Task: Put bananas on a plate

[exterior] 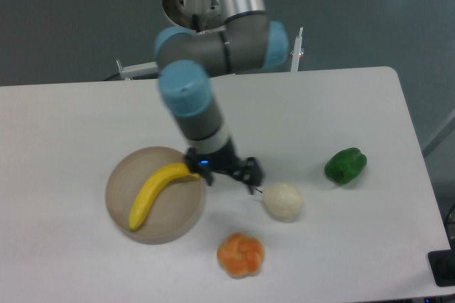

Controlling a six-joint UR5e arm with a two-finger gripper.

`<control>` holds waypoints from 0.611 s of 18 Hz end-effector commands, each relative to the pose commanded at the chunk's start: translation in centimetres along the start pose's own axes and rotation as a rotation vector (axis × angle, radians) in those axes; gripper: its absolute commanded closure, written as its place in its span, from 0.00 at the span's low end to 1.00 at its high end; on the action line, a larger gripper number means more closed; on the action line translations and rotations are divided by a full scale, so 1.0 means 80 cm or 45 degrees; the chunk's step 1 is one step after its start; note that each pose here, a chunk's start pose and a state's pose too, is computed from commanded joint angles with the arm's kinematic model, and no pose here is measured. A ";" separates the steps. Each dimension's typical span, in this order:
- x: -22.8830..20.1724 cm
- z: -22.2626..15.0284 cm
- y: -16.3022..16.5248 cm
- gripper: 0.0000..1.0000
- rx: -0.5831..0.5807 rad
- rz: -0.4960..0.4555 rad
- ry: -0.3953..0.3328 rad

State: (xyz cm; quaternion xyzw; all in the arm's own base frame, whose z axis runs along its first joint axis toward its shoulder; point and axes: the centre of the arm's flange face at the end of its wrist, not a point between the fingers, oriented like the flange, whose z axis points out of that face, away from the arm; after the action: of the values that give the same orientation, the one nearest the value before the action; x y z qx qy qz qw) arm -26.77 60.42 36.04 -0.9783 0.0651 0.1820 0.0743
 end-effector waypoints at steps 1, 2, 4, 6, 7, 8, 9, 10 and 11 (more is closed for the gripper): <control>-0.016 0.002 0.005 0.00 -0.002 0.025 -0.009; -0.026 0.004 0.010 0.00 -0.006 0.061 -0.011; -0.039 0.008 0.019 0.00 -0.015 0.116 -0.016; -0.039 0.016 0.020 0.00 -0.032 0.130 -0.013; -0.039 0.020 0.020 0.00 -0.040 0.131 -0.012; -0.044 0.022 0.024 0.00 -0.045 0.123 -0.011; -0.045 0.029 0.029 0.00 -0.055 0.118 -0.002; -0.046 0.036 0.030 0.00 -0.064 0.120 0.003; -0.047 0.045 0.029 0.00 -0.071 0.132 0.011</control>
State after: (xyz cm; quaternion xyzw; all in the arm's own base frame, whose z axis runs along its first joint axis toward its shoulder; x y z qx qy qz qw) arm -31.83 59.13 33.83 -0.9761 0.1108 0.1831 0.0373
